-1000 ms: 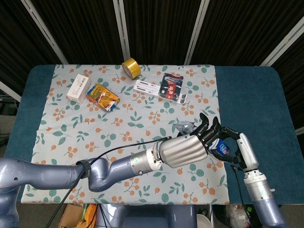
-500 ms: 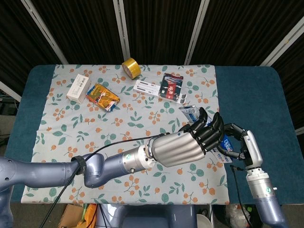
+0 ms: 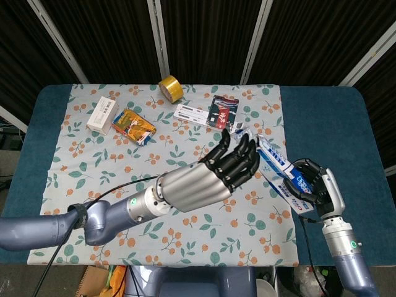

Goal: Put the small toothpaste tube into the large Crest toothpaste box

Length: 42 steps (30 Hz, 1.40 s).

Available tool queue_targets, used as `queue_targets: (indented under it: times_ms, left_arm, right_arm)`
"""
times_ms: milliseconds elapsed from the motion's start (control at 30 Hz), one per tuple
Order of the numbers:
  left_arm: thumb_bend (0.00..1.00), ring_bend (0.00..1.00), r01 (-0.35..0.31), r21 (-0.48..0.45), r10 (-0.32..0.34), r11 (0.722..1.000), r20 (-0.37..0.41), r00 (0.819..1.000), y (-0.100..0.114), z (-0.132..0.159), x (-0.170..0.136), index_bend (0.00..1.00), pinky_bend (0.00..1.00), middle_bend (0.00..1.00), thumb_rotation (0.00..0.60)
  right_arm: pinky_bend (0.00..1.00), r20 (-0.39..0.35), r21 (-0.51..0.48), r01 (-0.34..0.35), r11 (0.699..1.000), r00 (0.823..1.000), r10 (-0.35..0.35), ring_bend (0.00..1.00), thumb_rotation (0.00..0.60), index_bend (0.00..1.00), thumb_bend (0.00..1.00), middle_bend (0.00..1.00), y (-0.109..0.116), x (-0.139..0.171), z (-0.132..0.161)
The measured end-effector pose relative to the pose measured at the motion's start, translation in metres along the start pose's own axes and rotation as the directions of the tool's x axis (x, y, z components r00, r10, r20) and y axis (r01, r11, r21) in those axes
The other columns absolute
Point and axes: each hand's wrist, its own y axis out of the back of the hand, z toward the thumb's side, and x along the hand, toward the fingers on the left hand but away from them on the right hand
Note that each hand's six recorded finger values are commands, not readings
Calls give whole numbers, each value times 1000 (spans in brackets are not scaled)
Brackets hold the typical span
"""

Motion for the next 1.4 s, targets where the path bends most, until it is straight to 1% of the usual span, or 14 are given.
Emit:
queue_targets:
  times_ms: [133,333,433,533,633,733,767,833,867,967,1033,1133,1233,1400]
  left_arm:
    - [38,232,24,6,-23,1000,-38,999,0,-19,-30,254,342,258,600]
    - [38,232,104,18,-101,994,-98,990,-2,-48,-86,254,342,258,600]
    - [38,232,157,24,-152,987,-138,979,-3,-61,-118,254,342,258,600]
    - [38,232,221,18,-214,975,-193,958,-5,-75,-155,254,342,258,600]
    - [38,232,303,10,-291,953,-244,925,-9,-86,-196,254,342,258,600]
    - [38,232,396,-12,-383,918,-285,879,-16,-91,-237,254,342,258,600]
    - [38,232,429,-25,-416,903,-302,858,-17,-92,-253,254,342,258,600]
    - [38,232,472,-53,-462,880,-328,824,-20,-90,-275,254,342,258,600]
    - [38,232,496,-72,-488,865,-344,802,-21,-88,-289,254,342,258,600]
    - [38,232,543,-108,-541,833,-365,758,-24,-81,-318,254,342,258,600]
    - [38,233,561,-120,-562,819,-367,741,-26,-76,-330,254,342,258,600]
    - [38,233,586,-147,-594,797,-369,715,-27,-68,-350,254,342,258,600]
    - [38,232,605,-166,-618,778,-370,693,-26,-61,-367,254,342,257,600]
    - [38,232,620,-224,-653,752,-385,652,-26,-52,-386,254,342,256,600]
  right_arm:
    - [458,13,-83,3,997,1000,-2,500,600,534,389,583,3,-2,3]
    - [477,5,-188,-4,982,1000,5,500,600,534,388,583,6,-4,10]
    - [492,-12,-238,-7,971,1000,4,500,600,533,389,583,9,-5,16]
    - [492,-37,-290,-10,957,999,-1,500,600,534,389,583,14,-6,24]
    - [492,-72,-333,-17,943,997,-8,500,600,534,388,583,20,-8,34]
    - [492,-112,-372,-33,928,994,-10,500,600,534,389,583,25,-7,45]
    - [492,-123,-387,-39,921,992,-10,500,600,533,389,583,26,-7,48]
    - [492,-151,-424,-54,904,988,-11,500,600,534,389,583,28,-6,56]
    - [492,-164,-441,-62,895,986,-13,500,600,534,389,583,30,-5,60]
    - [492,-216,-498,-88,863,976,-25,490,600,509,390,583,37,-2,75]
    - [487,-262,-519,-112,847,964,-33,455,600,458,389,571,43,2,88]
    - [436,-320,-519,-153,841,947,-26,378,600,380,387,509,49,9,106]
    - [383,-345,-498,-185,847,939,3,319,600,331,385,448,49,14,115]
    - [381,-352,-450,-213,867,935,47,308,600,320,385,434,48,18,118]
